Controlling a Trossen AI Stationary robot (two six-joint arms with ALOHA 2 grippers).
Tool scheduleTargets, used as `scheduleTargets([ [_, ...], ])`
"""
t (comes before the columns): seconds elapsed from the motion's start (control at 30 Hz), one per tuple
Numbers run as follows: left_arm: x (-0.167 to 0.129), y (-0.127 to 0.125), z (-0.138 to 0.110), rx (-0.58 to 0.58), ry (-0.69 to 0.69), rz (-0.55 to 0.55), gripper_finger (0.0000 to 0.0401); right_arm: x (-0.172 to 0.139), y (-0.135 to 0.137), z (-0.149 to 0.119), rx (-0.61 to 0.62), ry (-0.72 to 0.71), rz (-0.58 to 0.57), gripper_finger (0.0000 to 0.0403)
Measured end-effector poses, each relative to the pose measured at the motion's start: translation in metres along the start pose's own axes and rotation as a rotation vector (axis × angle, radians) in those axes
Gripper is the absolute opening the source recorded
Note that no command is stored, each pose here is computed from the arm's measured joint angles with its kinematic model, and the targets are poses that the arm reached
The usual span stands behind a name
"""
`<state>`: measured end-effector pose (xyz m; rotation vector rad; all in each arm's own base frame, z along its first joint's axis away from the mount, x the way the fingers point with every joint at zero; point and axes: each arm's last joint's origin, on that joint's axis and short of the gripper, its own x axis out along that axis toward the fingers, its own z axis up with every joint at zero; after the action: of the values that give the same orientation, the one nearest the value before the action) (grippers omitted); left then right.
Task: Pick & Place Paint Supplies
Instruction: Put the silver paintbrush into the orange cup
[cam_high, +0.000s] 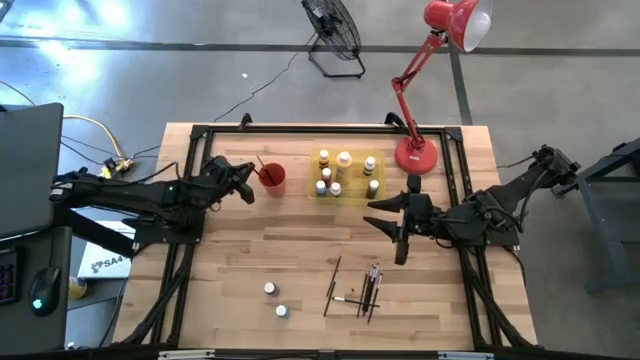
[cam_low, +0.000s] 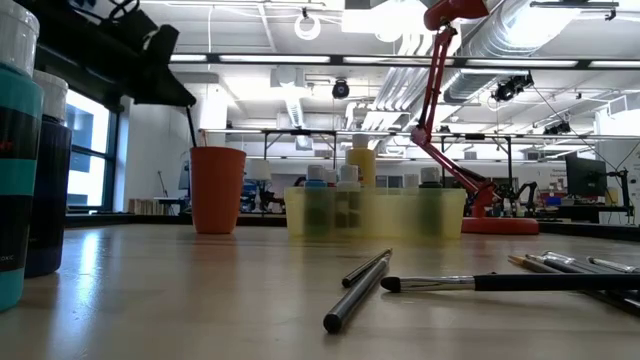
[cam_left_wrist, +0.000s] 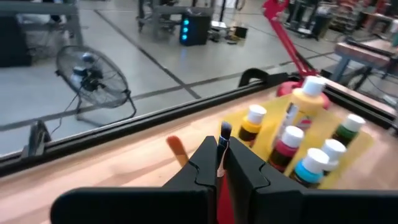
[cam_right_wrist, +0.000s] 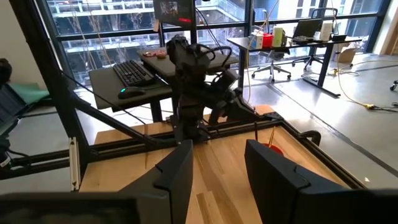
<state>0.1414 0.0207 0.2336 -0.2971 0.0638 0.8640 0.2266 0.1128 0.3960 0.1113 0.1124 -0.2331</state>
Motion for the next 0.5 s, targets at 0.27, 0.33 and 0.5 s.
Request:
scheduleTargets([
  [0.27, 0.024, 0.004, -0.007, -0.024, 0.090, -0.002, 0.0007, 0.000, 0.000, 0.000, 0.000, 0.000, 0.000, 0.0136],
  [0.33, 0.031, 0.005, -0.011, -0.037, 0.117, 0.011, 0.0007, 0.000, 0.000, 0.000, -0.001, 0.001, 0.000, 0.0136],
  [0.5, 0.040, 0.003, -0.010, -0.059, 0.099, 0.004, 0.0007, 0.000, 0.000, 0.000, 0.000, 0.000, 0.000, 0.0136],
])
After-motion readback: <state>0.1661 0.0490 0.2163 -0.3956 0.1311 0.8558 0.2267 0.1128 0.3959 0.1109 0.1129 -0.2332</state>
